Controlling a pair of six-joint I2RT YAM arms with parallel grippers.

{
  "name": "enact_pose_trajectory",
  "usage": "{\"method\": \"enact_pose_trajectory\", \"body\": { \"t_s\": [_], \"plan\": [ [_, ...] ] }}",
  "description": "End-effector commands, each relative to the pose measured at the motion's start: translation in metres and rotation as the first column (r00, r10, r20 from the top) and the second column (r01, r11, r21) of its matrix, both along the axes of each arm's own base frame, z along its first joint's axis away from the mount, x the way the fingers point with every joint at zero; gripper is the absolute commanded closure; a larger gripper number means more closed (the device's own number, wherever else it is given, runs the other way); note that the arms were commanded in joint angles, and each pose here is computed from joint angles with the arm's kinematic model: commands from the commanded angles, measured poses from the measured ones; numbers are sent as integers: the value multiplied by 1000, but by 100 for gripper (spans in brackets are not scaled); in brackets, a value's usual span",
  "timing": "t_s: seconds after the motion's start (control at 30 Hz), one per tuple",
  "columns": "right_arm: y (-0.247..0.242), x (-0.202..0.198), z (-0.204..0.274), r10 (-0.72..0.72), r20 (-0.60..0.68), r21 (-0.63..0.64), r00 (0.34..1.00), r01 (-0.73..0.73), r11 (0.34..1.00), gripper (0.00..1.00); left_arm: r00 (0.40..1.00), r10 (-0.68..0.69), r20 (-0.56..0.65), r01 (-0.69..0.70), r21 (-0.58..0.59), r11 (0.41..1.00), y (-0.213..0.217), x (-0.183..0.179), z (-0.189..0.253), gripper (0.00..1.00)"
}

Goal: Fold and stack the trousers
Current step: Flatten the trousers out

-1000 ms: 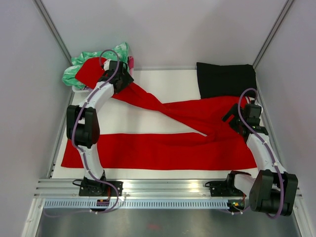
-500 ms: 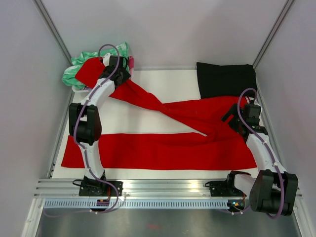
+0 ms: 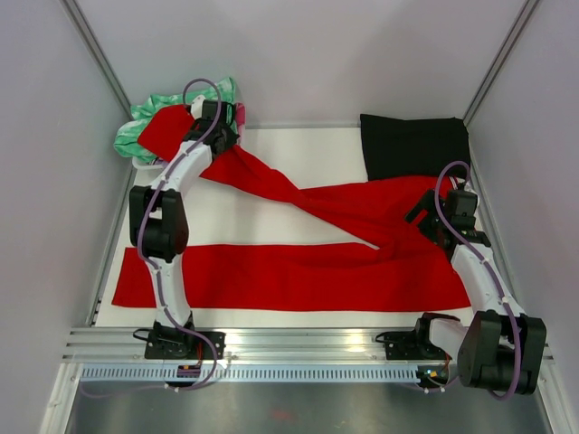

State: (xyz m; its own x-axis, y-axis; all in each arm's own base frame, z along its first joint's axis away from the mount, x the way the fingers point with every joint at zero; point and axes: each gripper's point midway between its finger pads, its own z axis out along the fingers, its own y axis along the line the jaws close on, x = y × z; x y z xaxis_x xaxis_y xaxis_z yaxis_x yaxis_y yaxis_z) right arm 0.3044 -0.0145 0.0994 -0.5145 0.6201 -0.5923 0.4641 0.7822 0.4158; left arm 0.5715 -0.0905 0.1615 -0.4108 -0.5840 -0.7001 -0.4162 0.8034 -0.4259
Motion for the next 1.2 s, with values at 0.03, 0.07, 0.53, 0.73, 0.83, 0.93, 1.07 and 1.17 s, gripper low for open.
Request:
{"method": "enact_pose_trajectory", "body": {
  "t_s": [0.03,0.07,0.53,0.73,0.83,0.93,1.07,1.17],
  "plan": [
    [2,5,2,16,20,-4,1000,-16,1000,2,985,-116,129,114,26,993,2,-26,73,98],
    [3,6,0,21,22,-3,1000,-21,1000,2,966,-122,229,120,24,992,4,-42,116,98],
    [17,24,-11,109,57,27,992,-111,993,2,894,70,442,17,-191,981,54,-240,33,98],
    [34,35,-5,162,70,42,984,-165,985,2,919,245,309,-116,-380,918,63,-278,-51,98],
    [39,34,-7,176,55,38,983,-178,983,2,931,287,227,-177,-409,895,66,-291,-70,69],
    [39,29,-11,170,32,43,985,-172,984,2,929,331,164,-251,-377,892,76,-299,-53,4],
    [39,23,-17,172,14,48,985,-172,984,2,858,513,-4,-505,-182,844,121,-340,-32,0],
    [40,22,-21,179,8,50,984,-179,982,2,852,513,104,-509,-67,858,146,-320,24,0]
  ]
}}
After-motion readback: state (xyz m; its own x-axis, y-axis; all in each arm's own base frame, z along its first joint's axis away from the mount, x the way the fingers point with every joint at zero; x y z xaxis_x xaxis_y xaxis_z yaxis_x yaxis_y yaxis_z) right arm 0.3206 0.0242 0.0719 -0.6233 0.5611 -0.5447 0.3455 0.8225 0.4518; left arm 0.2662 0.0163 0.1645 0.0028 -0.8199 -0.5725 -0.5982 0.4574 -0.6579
